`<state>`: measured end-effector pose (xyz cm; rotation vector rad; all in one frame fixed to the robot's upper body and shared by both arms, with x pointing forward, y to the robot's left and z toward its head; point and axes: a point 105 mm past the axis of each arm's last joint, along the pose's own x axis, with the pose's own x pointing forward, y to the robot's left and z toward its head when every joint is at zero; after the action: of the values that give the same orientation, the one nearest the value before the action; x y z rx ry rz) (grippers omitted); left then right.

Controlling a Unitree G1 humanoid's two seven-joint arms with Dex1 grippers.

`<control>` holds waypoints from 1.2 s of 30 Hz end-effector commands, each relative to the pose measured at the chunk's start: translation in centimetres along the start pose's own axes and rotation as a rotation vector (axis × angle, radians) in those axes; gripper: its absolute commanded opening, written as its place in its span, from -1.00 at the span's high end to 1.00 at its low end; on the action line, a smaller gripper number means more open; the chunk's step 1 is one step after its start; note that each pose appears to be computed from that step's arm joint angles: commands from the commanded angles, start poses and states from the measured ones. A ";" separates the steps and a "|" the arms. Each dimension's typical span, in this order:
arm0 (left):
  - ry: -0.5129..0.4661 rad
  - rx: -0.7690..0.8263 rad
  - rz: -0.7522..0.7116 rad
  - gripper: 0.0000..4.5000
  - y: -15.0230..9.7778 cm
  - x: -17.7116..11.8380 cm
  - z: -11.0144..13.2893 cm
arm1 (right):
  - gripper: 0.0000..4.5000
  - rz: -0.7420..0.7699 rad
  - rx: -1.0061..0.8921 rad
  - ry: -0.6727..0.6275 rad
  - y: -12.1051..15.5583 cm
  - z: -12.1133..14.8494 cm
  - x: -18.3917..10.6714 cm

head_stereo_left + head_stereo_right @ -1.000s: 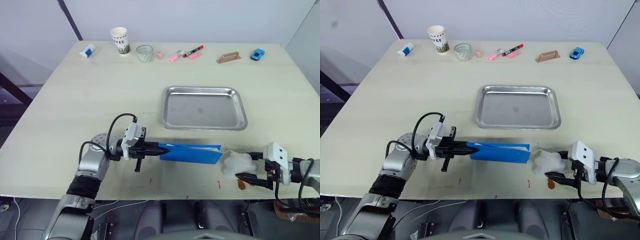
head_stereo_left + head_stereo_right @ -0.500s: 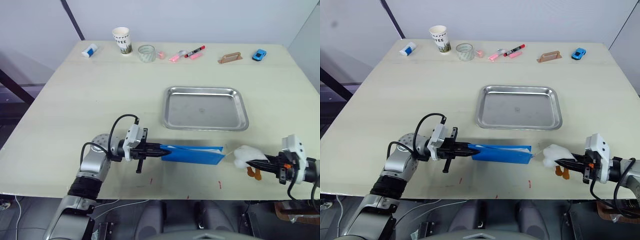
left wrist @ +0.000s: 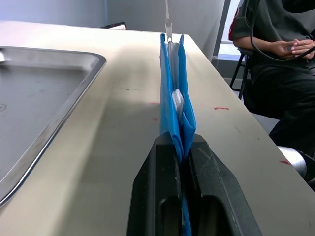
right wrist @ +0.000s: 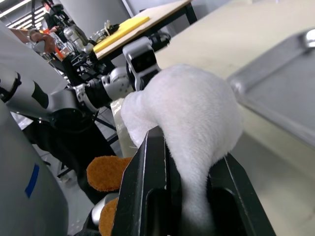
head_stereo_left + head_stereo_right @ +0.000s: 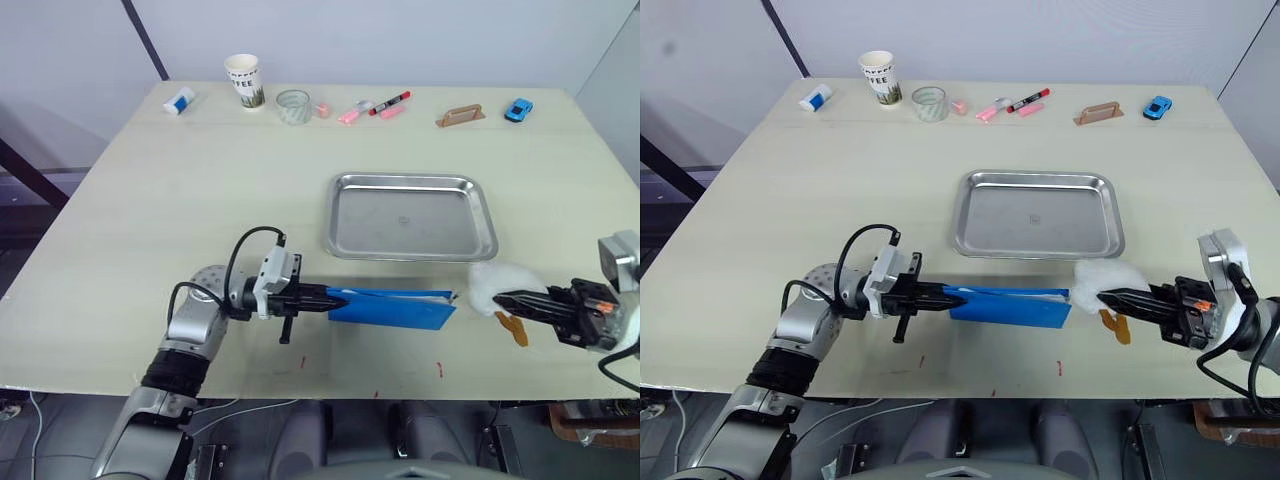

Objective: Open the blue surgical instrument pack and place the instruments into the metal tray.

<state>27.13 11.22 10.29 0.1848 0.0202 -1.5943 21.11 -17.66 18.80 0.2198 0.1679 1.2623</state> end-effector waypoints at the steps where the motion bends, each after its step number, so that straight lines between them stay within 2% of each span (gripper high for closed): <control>1: 0.036 0.014 -0.041 1.00 -0.5 0.7 -0.1 | 0.98 0.099 -0.120 0.004 1.6 1.8 2.6; 8: 0.026 0.019 -0.044 1.00 -0.3 1.2 0.2 | 0.98 0.196 -0.265 0.115 1.8 1.7 7.8; 16: 0.016 0.017 -0.035 1.00 -0.4 1.6 0.2 | 0.98 0.290 -0.371 0.210 1.9 0.7 11.2; 21: 0.013 0.014 -0.029 1.00 -0.4 1.6 0.1 | 0.98 0.327 -0.423 0.222 2.1 0.4 12.4; 30: -0.002 0.006 0.002 1.00 -0.1 1.7 0.0 | 0.98 0.381 -0.637 0.270 3.4 0.1 13.6; 36: -0.017 -0.001 0.019 1.00 0.2 1.7 0.3 | 0.98 0.435 -0.800 0.375 3.9 -1.1 13.2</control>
<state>27.33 9.79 10.26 0.1646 0.0105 -1.5737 22.24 -4.22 17.75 -0.6149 0.0128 1.6627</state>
